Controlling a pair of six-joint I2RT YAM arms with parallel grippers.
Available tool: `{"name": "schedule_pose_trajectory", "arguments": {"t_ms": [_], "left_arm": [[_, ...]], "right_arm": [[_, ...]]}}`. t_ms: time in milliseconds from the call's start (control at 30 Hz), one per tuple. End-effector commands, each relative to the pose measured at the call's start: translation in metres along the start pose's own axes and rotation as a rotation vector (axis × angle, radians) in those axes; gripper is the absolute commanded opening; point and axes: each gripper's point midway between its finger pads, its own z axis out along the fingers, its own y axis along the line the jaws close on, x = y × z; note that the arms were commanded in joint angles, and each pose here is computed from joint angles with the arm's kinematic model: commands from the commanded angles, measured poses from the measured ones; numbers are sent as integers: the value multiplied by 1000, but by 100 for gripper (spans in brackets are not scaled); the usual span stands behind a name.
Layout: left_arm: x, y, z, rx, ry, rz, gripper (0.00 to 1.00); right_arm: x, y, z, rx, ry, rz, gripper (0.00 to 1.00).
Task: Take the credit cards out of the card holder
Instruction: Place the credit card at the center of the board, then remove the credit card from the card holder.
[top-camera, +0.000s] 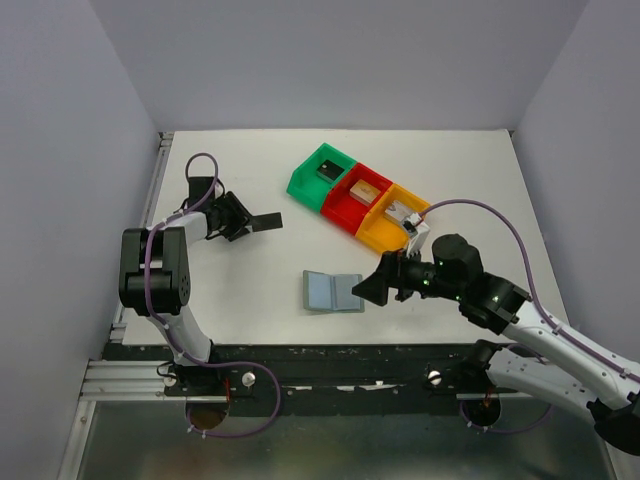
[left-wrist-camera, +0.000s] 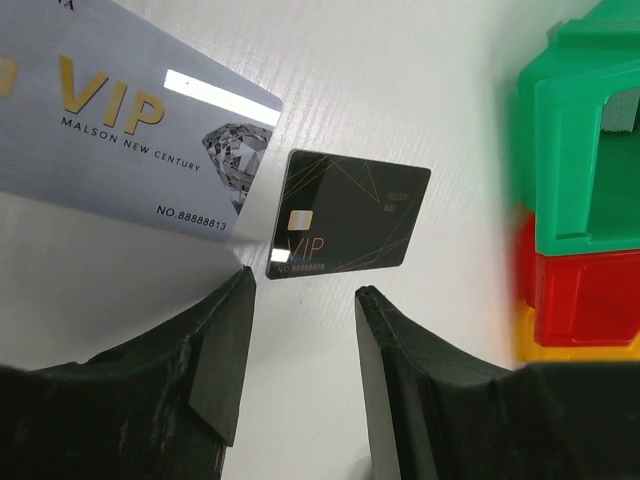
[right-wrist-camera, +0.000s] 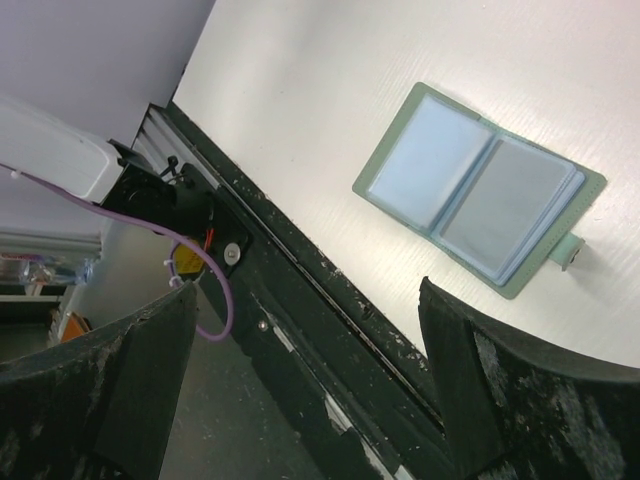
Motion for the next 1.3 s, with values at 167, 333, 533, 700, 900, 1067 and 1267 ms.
{"name": "schedule_pose_trajectory", "arguments": {"t_ms": [167,333,533,700,900,1067,1267], "left_arm": [[-16,-15,-31,-41,-104,79,56],[6,-46,-67,-10,-189,166,57],[84,-90,-98,115,-191,309,57],[145,-112,-121,265,-190,405,56],[192,-118,-133,330,-160,506,56],[212,-107,-128,344,-114,514,56],[212,-98,-134,348,-128,511,56]], "right_arm": [[10,-19,-1,82,22,4,98],[17,-54,0,260,51,-4,98],[25,-95,4,462,85,-8,96],[38,-117,18,551,164,9,92],[49,-136,38,618,218,25,85],[54,-144,56,640,254,34,77],[57,-159,67,694,284,44,51]]}}
